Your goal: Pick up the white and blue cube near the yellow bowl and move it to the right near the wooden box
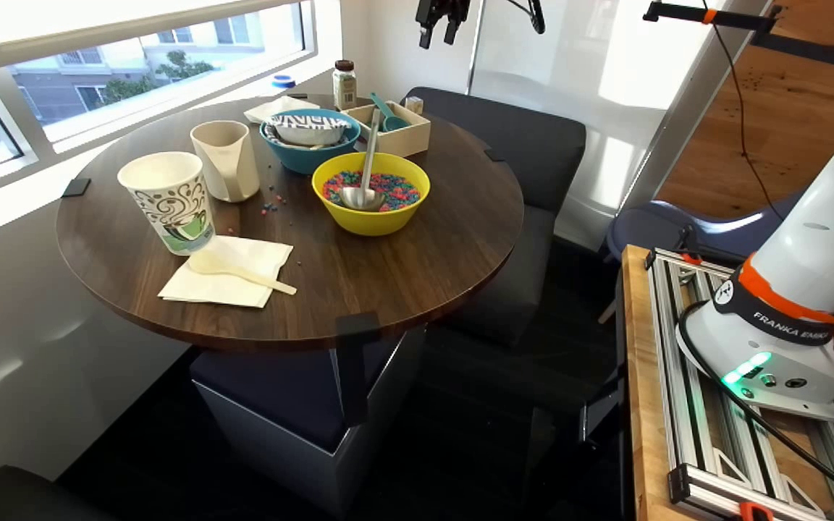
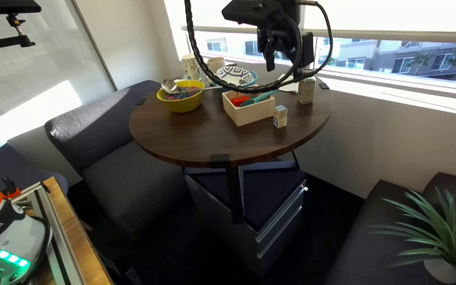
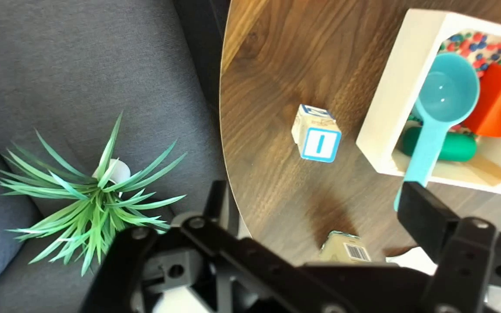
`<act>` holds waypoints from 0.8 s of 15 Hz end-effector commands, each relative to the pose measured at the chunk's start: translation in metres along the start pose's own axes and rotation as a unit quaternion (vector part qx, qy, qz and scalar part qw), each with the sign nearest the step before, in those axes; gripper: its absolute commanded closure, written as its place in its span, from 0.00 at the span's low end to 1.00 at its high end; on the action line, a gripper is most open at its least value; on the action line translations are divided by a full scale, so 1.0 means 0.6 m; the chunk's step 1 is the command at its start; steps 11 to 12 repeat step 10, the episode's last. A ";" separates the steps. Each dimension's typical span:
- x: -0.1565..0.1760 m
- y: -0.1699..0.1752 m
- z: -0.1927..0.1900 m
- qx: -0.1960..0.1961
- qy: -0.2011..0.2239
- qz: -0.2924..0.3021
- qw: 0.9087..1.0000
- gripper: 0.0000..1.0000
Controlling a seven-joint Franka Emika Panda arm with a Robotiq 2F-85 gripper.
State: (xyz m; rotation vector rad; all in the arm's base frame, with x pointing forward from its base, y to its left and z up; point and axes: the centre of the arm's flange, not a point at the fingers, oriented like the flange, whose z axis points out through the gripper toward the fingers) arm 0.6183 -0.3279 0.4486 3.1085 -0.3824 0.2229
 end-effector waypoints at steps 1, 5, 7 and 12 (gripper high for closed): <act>-0.084 -0.038 -0.066 0.030 0.006 -0.034 0.999 0.00; -0.137 -0.082 -0.123 0.065 0.004 -0.048 0.997 0.00; -0.090 -0.068 -0.123 0.050 0.007 -0.048 0.998 0.00; -0.116 -0.080 -0.144 0.060 0.008 -0.055 0.997 0.00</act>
